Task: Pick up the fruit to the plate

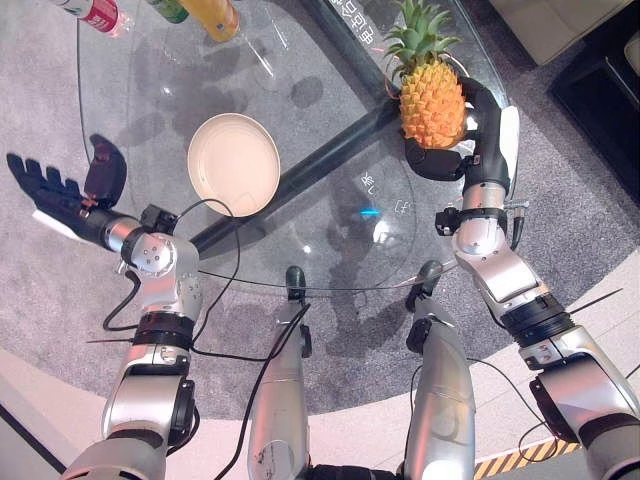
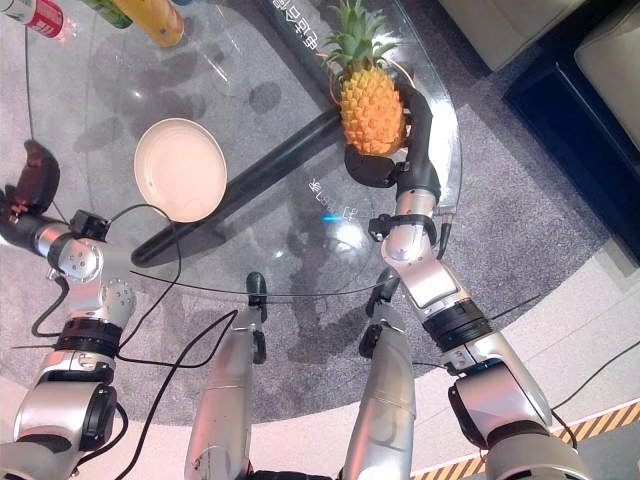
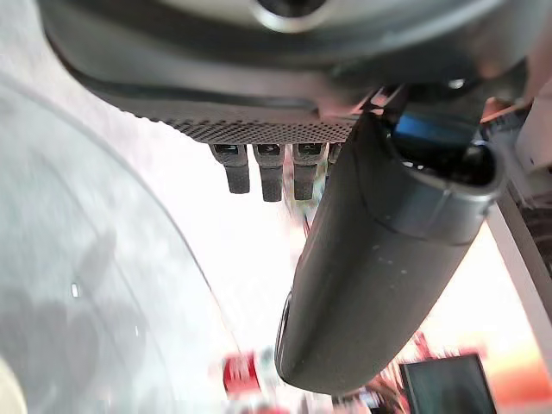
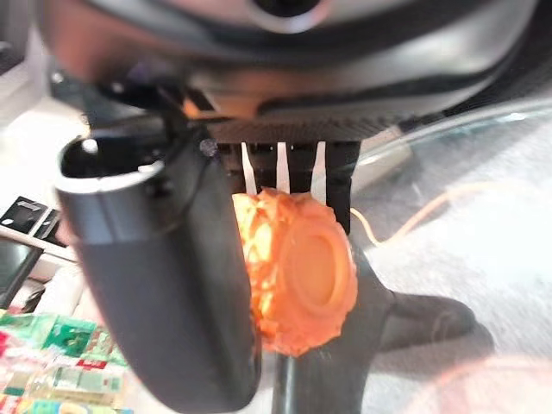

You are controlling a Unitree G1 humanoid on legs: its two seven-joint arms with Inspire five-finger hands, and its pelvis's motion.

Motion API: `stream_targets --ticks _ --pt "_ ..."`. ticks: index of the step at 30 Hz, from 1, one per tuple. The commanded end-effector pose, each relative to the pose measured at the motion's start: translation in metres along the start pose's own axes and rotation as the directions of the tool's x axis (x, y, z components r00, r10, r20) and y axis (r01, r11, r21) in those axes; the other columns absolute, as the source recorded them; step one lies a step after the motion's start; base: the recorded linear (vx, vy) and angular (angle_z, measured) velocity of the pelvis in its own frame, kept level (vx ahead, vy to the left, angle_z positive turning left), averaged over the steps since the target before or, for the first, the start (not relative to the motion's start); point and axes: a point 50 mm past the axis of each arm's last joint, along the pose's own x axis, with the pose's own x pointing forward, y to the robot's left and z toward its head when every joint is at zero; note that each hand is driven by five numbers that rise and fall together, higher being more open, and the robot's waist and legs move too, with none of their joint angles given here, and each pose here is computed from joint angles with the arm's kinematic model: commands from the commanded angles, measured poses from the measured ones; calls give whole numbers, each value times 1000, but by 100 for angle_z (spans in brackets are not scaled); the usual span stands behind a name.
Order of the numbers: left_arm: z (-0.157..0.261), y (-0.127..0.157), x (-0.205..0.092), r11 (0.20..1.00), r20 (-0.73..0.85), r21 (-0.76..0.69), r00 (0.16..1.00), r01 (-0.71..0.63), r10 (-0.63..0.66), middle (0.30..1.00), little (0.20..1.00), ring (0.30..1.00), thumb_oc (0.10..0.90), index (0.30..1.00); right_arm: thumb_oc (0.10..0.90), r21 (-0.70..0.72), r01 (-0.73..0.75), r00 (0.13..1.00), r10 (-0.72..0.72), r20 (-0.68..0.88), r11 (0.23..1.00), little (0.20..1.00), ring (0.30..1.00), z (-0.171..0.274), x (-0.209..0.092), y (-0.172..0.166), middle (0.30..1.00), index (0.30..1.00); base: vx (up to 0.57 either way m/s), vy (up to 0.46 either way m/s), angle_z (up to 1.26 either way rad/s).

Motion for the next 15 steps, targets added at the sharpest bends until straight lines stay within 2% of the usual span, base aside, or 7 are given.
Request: stream_targets --ticks 1,8,15 --pt "48 -15 14 990 244 -82 966 111 -88 900 900 900 800 900 100 169 102 923 -156 351 980 200 300 72 5 -24 300 300 0 0 0" --pt "52 -42 -2 940 228 -164 939 298 -258 900 900 900 800 900 100 185 90 891 -162 424 979 200 300 83 2 -24 300 300 0 0 0" --pt "54 -65 -21 832 188 -214 857 512 -480 900 900 900 800 900 100 210 49 828 -158 538 976 200 300 101 -6 -26 300 300 0 0 0"
